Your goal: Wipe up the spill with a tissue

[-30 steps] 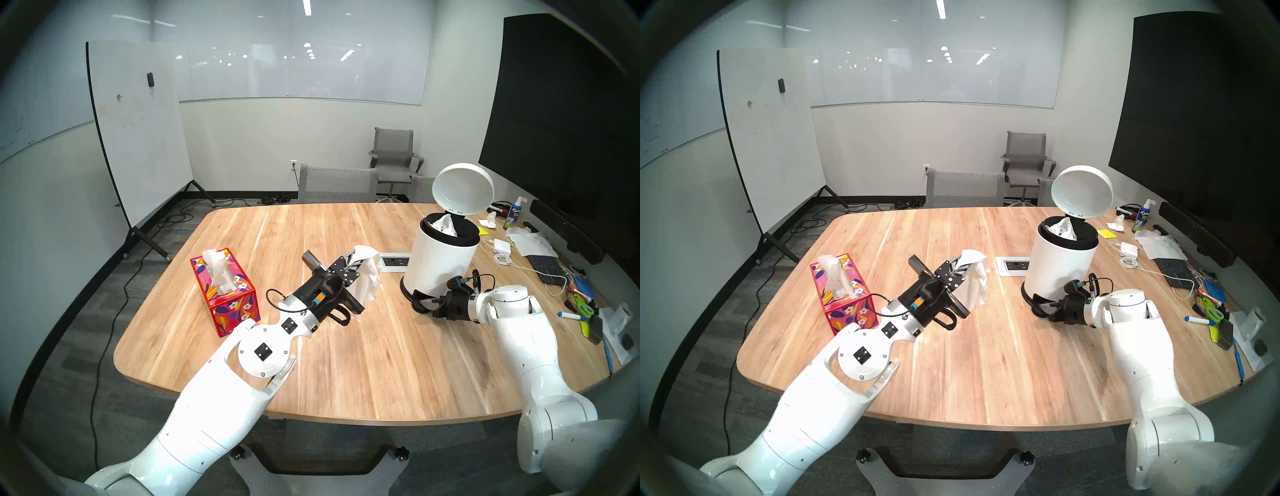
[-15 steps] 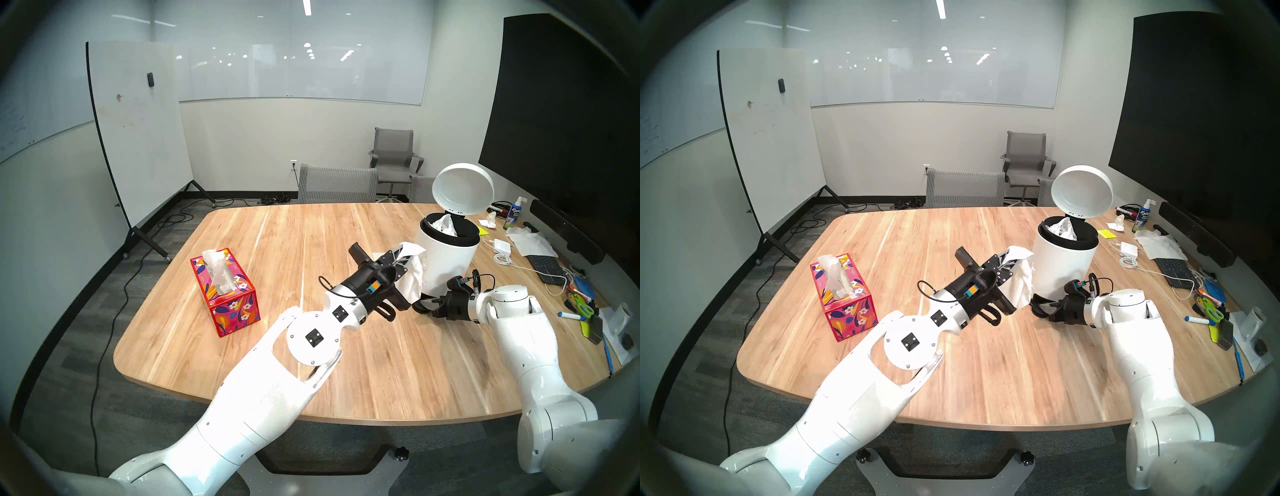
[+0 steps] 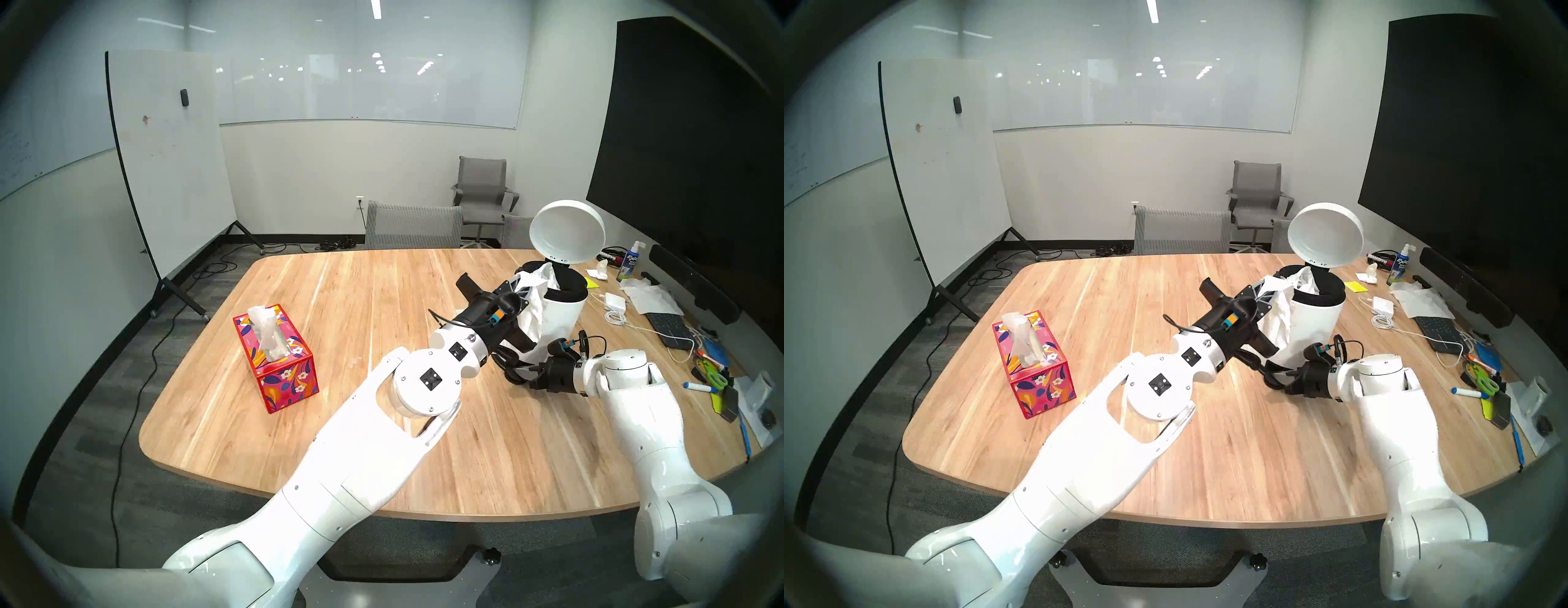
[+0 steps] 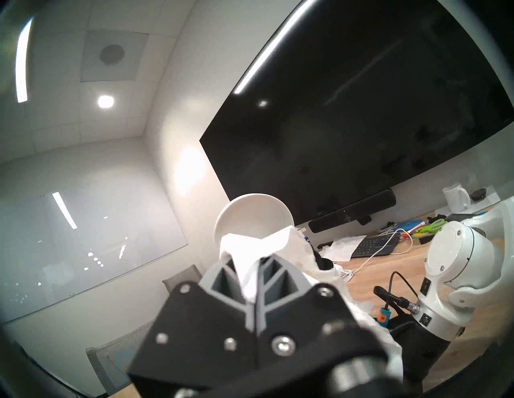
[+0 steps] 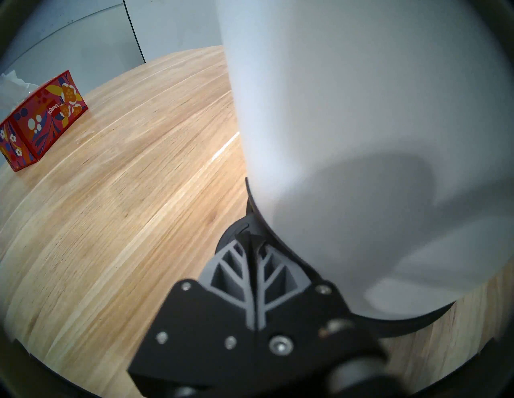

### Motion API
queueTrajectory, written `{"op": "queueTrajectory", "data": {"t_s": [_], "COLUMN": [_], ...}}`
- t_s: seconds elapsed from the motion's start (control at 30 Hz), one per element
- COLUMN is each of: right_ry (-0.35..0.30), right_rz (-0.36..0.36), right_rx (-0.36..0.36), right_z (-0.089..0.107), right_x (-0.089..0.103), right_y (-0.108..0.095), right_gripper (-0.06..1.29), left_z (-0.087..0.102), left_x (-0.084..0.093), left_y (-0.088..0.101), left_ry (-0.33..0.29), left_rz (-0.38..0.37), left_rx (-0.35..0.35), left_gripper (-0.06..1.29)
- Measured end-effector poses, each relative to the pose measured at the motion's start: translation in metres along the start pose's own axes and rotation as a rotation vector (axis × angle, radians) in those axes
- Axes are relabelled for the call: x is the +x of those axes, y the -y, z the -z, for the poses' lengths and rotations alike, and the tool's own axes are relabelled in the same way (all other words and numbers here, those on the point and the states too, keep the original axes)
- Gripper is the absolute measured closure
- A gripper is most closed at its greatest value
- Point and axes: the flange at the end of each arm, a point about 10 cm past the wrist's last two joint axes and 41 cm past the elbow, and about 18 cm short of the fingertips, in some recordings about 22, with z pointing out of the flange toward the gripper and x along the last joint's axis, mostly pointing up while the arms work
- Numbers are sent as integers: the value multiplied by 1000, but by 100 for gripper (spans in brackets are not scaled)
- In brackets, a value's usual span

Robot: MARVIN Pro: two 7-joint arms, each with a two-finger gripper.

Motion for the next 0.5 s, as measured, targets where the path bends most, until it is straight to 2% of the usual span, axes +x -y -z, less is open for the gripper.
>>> {"op": "queueTrajectory", "data": {"t_s": [0.5], "right_ry": [1], "right_rz": [2], "right_rx": [-1], "right_z": [0], "right_x": [0], "right_y": [0], "right_gripper": [125], "left_z": [-45], "left_x": [14], "left_y": [-7], "left_ry": [14], "left_rz": [41], "left_rx": [41], "left_gripper": [125]}}
